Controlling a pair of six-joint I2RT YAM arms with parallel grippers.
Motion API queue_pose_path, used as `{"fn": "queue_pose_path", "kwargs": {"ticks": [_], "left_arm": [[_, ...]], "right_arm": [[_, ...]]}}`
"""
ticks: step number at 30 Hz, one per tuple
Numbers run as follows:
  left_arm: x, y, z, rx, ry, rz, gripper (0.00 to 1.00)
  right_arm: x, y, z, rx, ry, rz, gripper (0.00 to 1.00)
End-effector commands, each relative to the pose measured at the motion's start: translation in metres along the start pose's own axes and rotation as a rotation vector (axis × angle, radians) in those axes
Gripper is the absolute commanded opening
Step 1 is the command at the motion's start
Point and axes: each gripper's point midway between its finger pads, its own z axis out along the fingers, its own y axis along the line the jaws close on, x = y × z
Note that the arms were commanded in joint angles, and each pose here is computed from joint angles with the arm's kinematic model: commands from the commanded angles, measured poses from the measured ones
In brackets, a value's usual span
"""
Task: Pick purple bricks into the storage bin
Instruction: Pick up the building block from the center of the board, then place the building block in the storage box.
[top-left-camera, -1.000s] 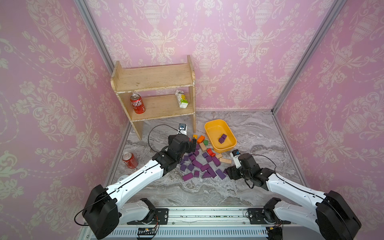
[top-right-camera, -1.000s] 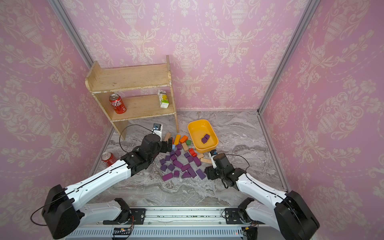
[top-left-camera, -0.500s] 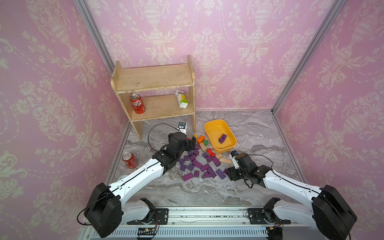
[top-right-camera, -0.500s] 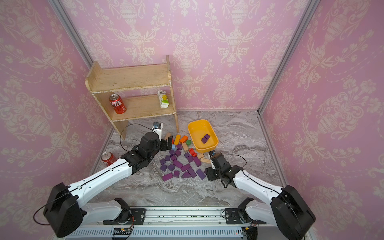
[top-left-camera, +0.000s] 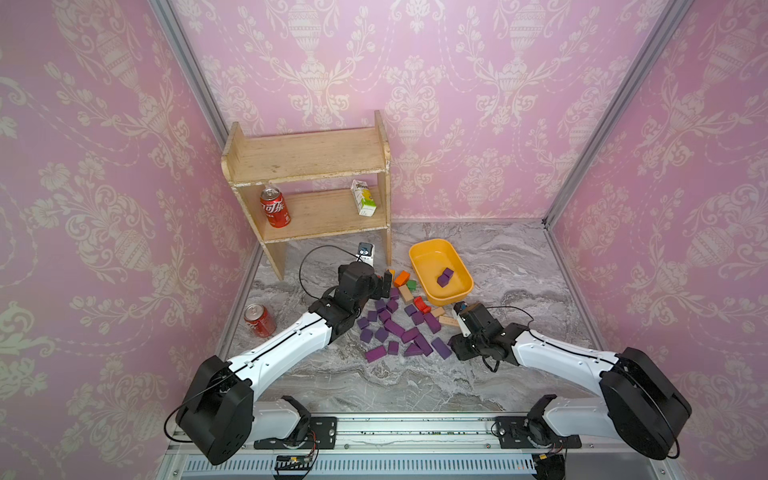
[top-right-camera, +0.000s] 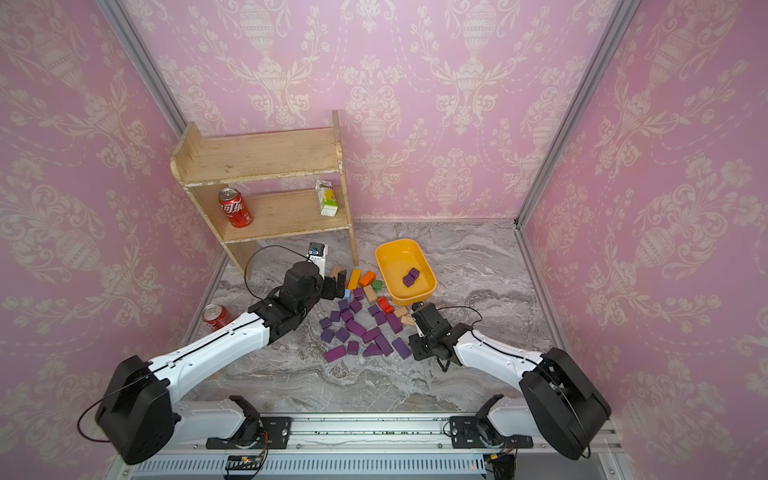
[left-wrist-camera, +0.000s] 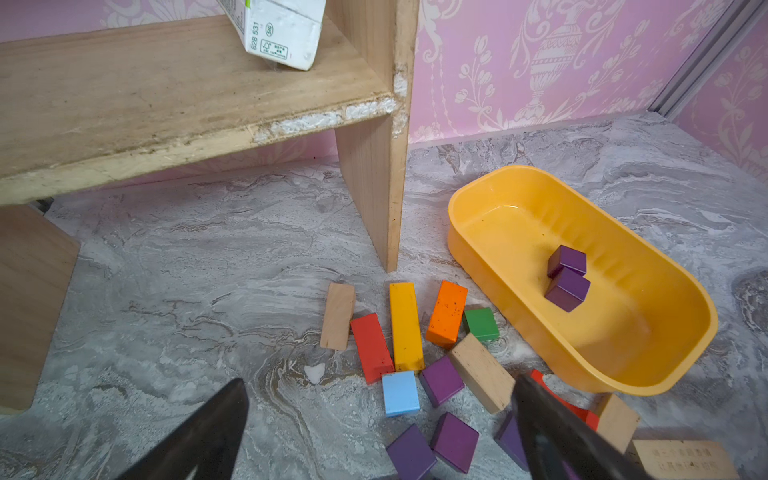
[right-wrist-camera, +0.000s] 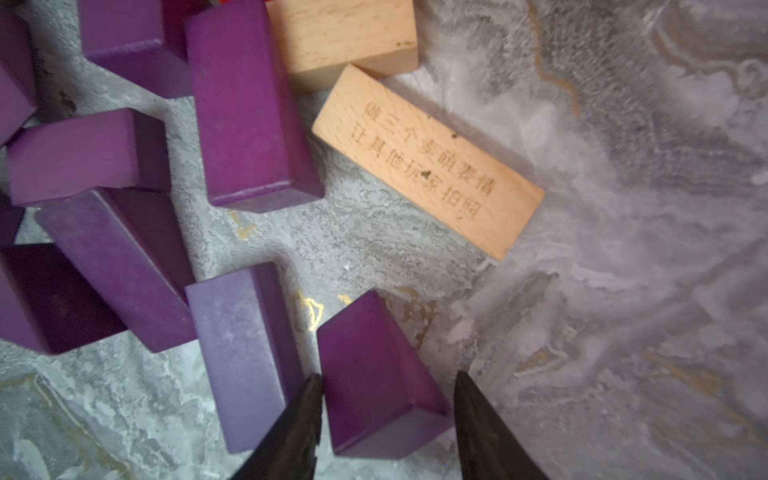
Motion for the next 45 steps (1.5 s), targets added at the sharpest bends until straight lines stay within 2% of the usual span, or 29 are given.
{"fn": "queue_pose_path", "kwargs": {"ticks": [1,5,10,13,18,26,31,33,37,43,45], "left_arm": [[0.001,-0.003,0.006,0.022,0.0,0.015,0.99],[0.002,-0.004,0.01,0.027,0.01,0.017,0.99],[0.004,-0.006,0.016,0.036,0.022,0.005,0.99],[0.007,-0.007,0.023,0.034,0.029,0.007,0.99],[0.001,-0.013,0.033,0.05,0.045,0.014,0.99],[-0.009,-0.014,0.027,0.065,0.0,0.005,0.99],[0.0,-0.011,0.019,0.072,-0.003,-0.027,0.99],[0.005,-0.008,0.017,0.07,-0.005,-0.04,0.99],[0.013,-0.004,0.012,0.06,0.001,-0.054,0.99],[0.019,0.001,0.007,0.045,0.003,-0.059,0.99],[0.019,0.002,0.007,0.041,0.005,-0.059,0.99]], "right_arm": [[-0.007,-0.002,-0.003,0.029,-0.017,-0.005,0.5],[-0.007,0.0,0.0,0.016,-0.01,-0.012,0.43],[-0.011,0.005,-0.002,-0.013,-0.032,-0.028,0.42],[-0.014,0.006,-0.007,-0.023,-0.064,-0.023,0.37],[-0.029,0.029,-0.022,-0.142,-0.106,-0.037,0.35],[-0.078,0.033,-0.061,-0.148,-0.272,-0.003,0.34],[-0.136,0.024,-0.08,-0.158,-0.361,0.046,0.34],[-0.159,0.018,-0.079,-0.162,-0.39,0.065,0.35],[-0.196,0.001,-0.052,-0.13,-0.361,0.088,0.35],[-0.231,-0.003,-0.015,-0.124,-0.32,0.103,0.36],[-0.237,-0.004,-0.007,-0.125,-0.323,0.12,0.4]]}}
